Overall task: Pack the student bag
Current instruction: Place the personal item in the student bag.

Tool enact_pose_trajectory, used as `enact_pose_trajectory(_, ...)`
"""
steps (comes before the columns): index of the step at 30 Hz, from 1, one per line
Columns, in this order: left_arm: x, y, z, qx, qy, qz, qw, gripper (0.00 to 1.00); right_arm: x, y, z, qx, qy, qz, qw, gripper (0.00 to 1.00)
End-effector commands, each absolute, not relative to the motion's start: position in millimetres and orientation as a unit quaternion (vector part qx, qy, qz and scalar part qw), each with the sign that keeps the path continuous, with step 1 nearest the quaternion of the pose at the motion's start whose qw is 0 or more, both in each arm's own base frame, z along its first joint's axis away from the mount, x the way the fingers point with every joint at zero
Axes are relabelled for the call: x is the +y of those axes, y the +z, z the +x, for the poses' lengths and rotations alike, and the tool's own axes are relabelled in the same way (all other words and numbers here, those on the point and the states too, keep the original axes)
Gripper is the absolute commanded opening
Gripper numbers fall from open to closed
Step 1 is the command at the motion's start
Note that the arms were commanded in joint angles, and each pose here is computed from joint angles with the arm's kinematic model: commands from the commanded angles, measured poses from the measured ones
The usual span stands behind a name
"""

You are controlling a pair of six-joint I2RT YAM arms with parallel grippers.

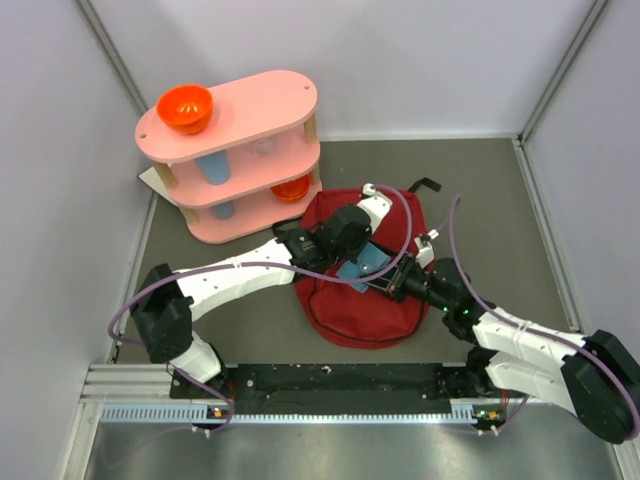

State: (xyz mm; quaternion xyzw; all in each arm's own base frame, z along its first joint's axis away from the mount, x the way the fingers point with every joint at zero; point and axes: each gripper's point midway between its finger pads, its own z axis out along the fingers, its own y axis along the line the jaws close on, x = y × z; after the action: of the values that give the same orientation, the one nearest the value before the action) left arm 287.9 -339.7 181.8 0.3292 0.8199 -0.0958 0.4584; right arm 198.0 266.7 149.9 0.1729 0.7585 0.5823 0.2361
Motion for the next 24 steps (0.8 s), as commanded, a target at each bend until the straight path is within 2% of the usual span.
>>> enact_pose_trajectory(1, -360.1, 227.1, 299.6, 0.799, -0.132, 0.295, 0.508, 0.00, 262.7, 153.2, 196.8, 0.754, 0.584, 0.167, 0.251, 0.00)
enact_pose_trajectory(8, -364.8, 224.9, 294.7, 0.798, -0.149, 0.300, 0.501, 0.00, 269.5, 158.8, 202.8, 0.751, 0.588, 0.156, 0.255, 0.00)
enact_pose_trajectory(13, -361.1, 231.9, 288.0, 0.792, -0.162, 0.305, 0.504, 0.00, 272.0, 160.3, 225.1, 0.749, 0.581, 0.169, 0.270, 0.00)
enact_pose_trajectory(24, -352.0, 219.4, 273.3, 0.794, -0.173, 0.318, 0.488, 0.00, 274.2, 198.1, 259.3, 0.688, 0.632, 0.190, 0.302, 0.00)
